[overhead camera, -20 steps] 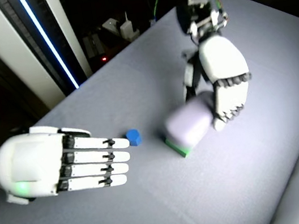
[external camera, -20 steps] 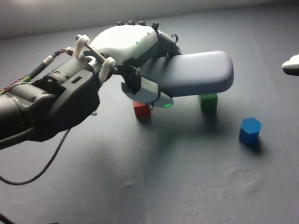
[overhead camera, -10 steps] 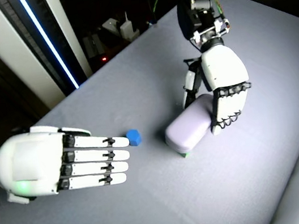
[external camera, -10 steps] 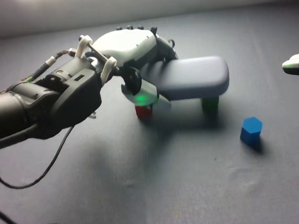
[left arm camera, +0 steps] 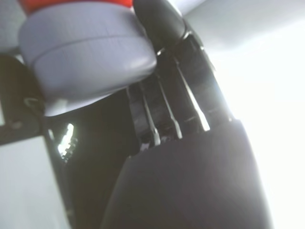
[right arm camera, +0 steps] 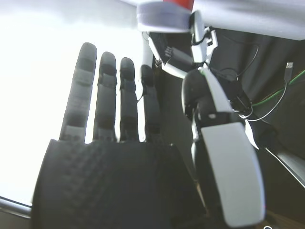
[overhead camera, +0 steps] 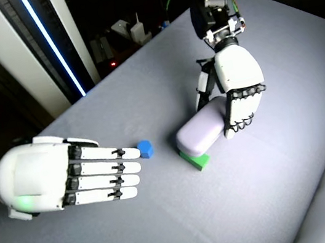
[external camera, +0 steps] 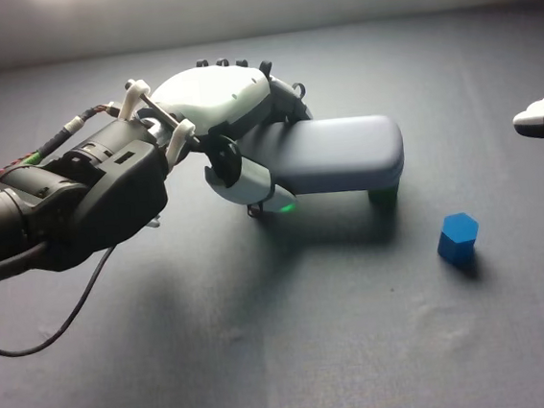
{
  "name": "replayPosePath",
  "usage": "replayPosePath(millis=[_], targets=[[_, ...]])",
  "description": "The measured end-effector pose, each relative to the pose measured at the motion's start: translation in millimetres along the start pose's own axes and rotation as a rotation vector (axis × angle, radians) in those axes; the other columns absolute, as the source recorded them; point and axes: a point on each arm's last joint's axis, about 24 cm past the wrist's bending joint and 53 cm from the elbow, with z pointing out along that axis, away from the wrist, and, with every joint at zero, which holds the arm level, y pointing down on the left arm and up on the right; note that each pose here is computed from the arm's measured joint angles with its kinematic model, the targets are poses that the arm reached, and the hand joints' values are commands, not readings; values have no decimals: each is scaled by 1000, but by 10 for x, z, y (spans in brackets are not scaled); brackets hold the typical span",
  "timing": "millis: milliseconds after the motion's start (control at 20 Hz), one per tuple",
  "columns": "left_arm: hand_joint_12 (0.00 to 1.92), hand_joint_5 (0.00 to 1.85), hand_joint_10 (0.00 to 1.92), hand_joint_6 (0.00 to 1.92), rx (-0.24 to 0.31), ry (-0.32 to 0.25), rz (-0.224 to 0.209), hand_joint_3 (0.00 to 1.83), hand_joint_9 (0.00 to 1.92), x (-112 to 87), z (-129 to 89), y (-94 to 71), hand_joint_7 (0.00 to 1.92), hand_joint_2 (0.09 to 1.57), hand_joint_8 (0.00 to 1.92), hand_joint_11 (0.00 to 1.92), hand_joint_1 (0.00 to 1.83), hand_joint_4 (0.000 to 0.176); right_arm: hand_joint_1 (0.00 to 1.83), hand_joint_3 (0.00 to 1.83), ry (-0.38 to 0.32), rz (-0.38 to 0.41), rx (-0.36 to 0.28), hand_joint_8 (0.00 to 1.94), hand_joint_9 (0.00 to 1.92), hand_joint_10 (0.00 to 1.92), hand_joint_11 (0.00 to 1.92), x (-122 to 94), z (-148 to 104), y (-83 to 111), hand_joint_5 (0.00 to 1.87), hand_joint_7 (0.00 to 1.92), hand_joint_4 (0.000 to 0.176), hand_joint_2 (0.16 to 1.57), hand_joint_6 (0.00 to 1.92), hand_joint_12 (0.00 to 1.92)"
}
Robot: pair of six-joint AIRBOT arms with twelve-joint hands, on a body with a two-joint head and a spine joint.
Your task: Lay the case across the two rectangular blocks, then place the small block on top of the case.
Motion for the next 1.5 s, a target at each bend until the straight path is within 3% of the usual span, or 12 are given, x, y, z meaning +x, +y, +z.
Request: replayPosePath(millis=[150,400,500,800,850,900,950,1000,1150,1200,1350,1500], targets=[[902,677,8,0,-3,5,4,0,896,13,2,7,761,966,0,655,1086,0,741,0,0,0,0,0,354,0,326,0,0,0,360,361,0,1355,2,178],[828,449,0,0,-5,3,3,1,666,13,4,11,552,913,0,417,992,0,761,0,0,3,0,1,341,0,129,0,0,0,376,361,0,1356,0,576],[870,404,0,0,-6,0,-3,0,613,15,-2,20,512,890,0,310,975,23,743,0,0,3,0,0,338,1,114,-1,0,0,377,355,0,1360,0,607],[1016,288,0,0,30,-20,-44,0,462,8,-155,-58,378,906,0,144,899,49,827,0,2,9,-1,1,317,1,48,20,1,11,379,344,0,1354,2,703],[1103,310,6,0,43,-39,-60,0,447,-40,-204,-66,372,906,0,100,901,12,834,0,2,9,-1,6,337,9,66,18,1,9,388,359,0,1350,5,717],[1130,290,0,0,54,-52,-69,3,404,-77,-253,-87,362,922,0,19,848,59,843,0,2,9,-2,3,358,5,67,19,1,12,403,385,0,1341,2,753],[1108,284,0,0,75,-67,-76,2,393,-117,-326,-131,370,926,2,3,819,70,856,0,1,9,-1,1,370,2,50,17,1,9,412,402,0,1330,0,803],[851,236,3,0,106,-87,-80,1,286,-171,-429,-201,292,942,2,0,792,111,856,0,2,10,-1,1,380,2,34,19,1,10,421,418,0,1311,0,874],[657,256,2,3,185,-145,-66,0,242,-324,-727,-386,241,939,1,0,803,142,765,0,7,9,-4,0,339,0,3,33,1,19,393,361,0,1304,0,899],[661,283,2,5,208,-174,-59,2,245,-403,-829,-420,255,951,3,0,848,101,703,0,11,8,-7,1,342,2,0,41,3,25,384,359,0,1303,0,905],[796,268,0,1,257,-243,-49,3,245,-587,-1111,-507,253,982,0,0,787,52,696,0,14,4,-20,1,369,2,58,48,35,63,405,388,0,1236,0,821],[625,254,1,1,281,-277,-30,0,190,-645,-1437,-529,217,964,1,0,782,64,631,0,49,-23,-45,2,371,0,29,113,190,121,397,386,0,1203,0,913]])
